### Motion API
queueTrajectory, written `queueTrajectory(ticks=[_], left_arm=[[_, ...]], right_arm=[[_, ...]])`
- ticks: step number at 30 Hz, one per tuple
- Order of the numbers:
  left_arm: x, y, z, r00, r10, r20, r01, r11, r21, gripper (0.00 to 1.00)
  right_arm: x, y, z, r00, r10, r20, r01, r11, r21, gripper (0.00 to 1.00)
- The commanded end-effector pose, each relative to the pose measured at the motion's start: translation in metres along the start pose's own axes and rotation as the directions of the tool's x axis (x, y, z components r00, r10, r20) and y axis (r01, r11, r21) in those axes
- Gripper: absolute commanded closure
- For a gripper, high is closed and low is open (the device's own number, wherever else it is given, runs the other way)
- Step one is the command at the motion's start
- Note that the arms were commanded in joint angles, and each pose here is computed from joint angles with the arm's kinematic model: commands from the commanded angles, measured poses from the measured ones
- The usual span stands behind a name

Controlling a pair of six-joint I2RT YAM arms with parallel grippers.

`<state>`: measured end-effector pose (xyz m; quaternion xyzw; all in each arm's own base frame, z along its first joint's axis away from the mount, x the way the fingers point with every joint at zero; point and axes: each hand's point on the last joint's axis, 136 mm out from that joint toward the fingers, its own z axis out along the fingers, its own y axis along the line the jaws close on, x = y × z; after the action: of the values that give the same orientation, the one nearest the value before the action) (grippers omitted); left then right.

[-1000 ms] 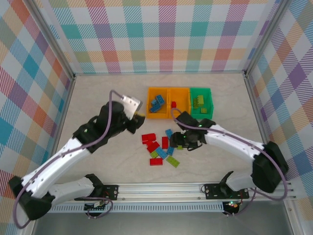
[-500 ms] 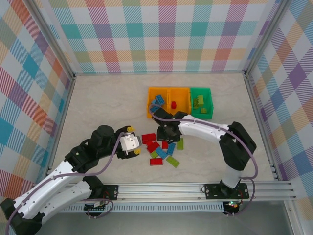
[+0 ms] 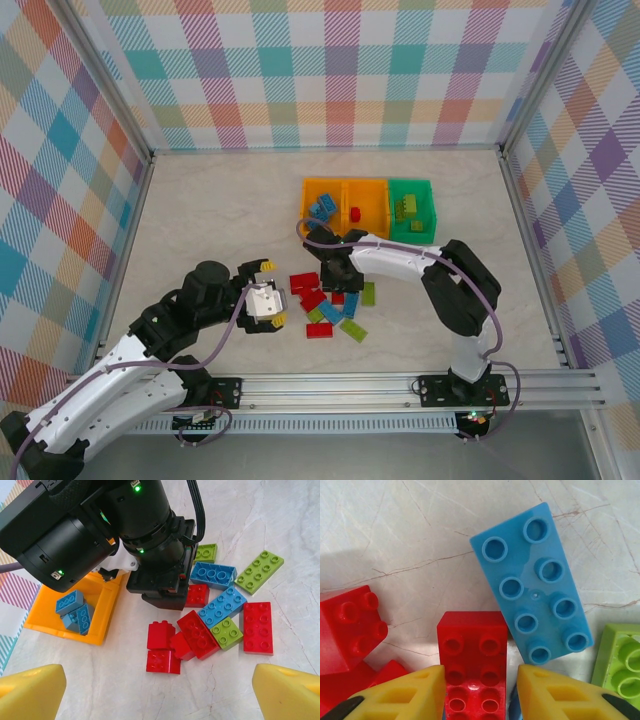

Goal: Sort the legos into containers by color

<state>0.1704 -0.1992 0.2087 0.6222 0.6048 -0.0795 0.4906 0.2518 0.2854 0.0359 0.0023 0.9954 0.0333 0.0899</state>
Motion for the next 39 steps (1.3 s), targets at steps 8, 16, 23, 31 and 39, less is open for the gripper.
queueTrajectory(ticks=[8,16,23,31,39], left_arm=[[-0.001,-0.005,0.001,0.999,0.027,0.023,-0.028,0.999,0.02,0.01],[-0.001,-0.007,0.001,0.999,0.036,0.024,-0.037,0.999,0.026,0.0],[0.0,-0.007,0.001,0.999,0.037,0.024,-0.037,0.999,0.026,0.0],[0.001,-0.008,0.002,0.999,0.038,0.021,-0.039,0.999,0.029,0.0],[-0.002,-0.012,0.001,0.998,0.047,0.04,-0.049,0.998,0.045,0.0]], right_arm=[[0.002,0.001,0.016,1.0,-0.019,-0.024,0.021,0.997,0.069,0.59],[-0.001,0.009,0.018,1.0,-0.025,-0.016,0.025,0.999,0.03,0.57],[0.002,0.014,0.029,0.999,-0.016,-0.041,0.017,1.0,0.02,0.51],[-0.009,0.011,0.017,1.0,0.012,0.012,-0.012,1.0,-0.009,0.66],[-0.04,0.005,-0.04,0.986,0.044,0.159,-0.025,0.992,-0.12,0.67]])
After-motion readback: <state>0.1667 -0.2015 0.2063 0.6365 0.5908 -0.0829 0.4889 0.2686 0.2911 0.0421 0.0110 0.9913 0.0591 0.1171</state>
